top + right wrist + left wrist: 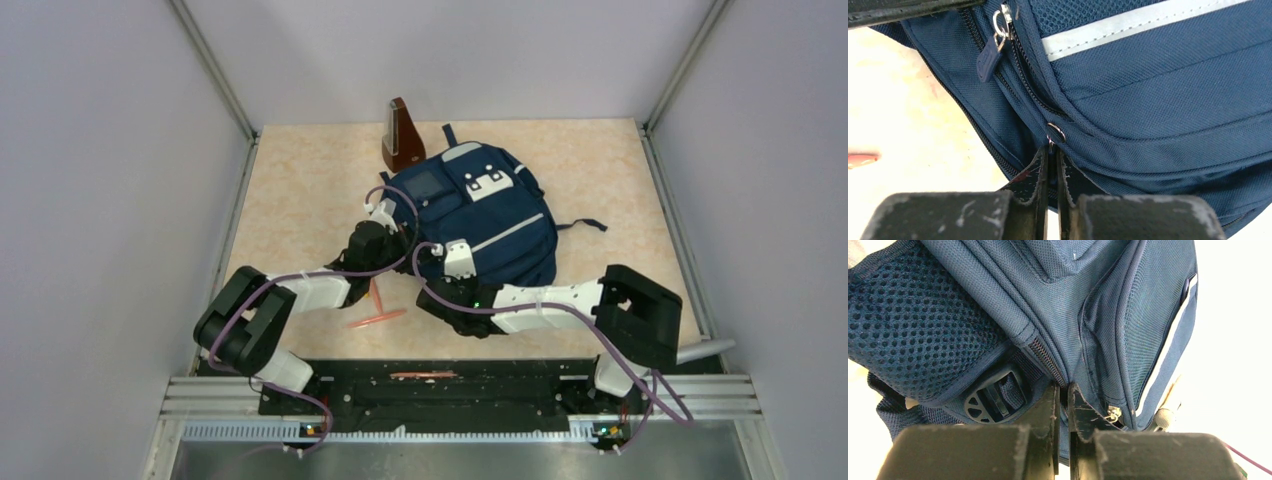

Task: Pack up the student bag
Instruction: Zip the student bag at the center of the board.

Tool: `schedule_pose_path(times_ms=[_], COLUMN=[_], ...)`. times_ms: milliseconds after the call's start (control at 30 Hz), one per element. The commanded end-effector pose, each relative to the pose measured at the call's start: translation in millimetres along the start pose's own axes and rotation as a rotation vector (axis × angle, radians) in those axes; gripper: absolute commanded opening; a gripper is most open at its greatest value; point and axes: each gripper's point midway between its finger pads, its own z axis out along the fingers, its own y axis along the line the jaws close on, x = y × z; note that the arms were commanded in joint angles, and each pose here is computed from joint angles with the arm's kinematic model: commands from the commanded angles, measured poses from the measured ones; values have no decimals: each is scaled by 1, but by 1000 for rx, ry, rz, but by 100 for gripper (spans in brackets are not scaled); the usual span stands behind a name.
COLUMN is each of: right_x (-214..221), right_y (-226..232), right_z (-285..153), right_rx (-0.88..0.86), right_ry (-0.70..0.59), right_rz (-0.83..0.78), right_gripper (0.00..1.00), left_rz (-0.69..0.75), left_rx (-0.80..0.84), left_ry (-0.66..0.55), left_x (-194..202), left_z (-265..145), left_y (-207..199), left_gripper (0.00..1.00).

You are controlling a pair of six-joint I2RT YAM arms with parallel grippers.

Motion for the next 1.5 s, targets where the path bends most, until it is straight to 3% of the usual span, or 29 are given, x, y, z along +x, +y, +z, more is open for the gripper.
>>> schedule_pose_path(times_ms=[0,167,433,967,1233,1267,1300,1367,1433,1467], right_x=[-34,-38,-24,-12,-22,-26,-29,-36,-41,-43], right_y=[-8,-6,-38,-103,-130,-127,-121,-115,-114,-115], right_z=[-13,-29,-25,-15,-1,-3,-5,-11,-16,-19], right_rx=[11,-173,-327,-241,-204,-230,-273,-324,-342,-344], right_ry=[-82,-12,130,180,137,128,121,100,88,82], right_rz=[46,143,234,269,294,280,267,249,245,241], right_gripper=[0,0,0,0,0,0,0,0,0,0], left_rz=[72,114,188,253,340,363,391,478,583,646], left_rx=[6,-54,-120,-147,-123,-113,-105,-77,-83,-93], left_ry=[-57,-87,-164,-239,-223,-214,-212,-223,-236,-248], left_x=[-21,-42,-92,-173,-177,-175,-173,-170,-164,-161], left_z=[-2,1,7,25,22,20,17,5,-6,-11], left_y=[-12,-3,8,36,26,23,21,6,-6,-13], left_gripper=[2,0,0,0,0,5,22,44,58,60])
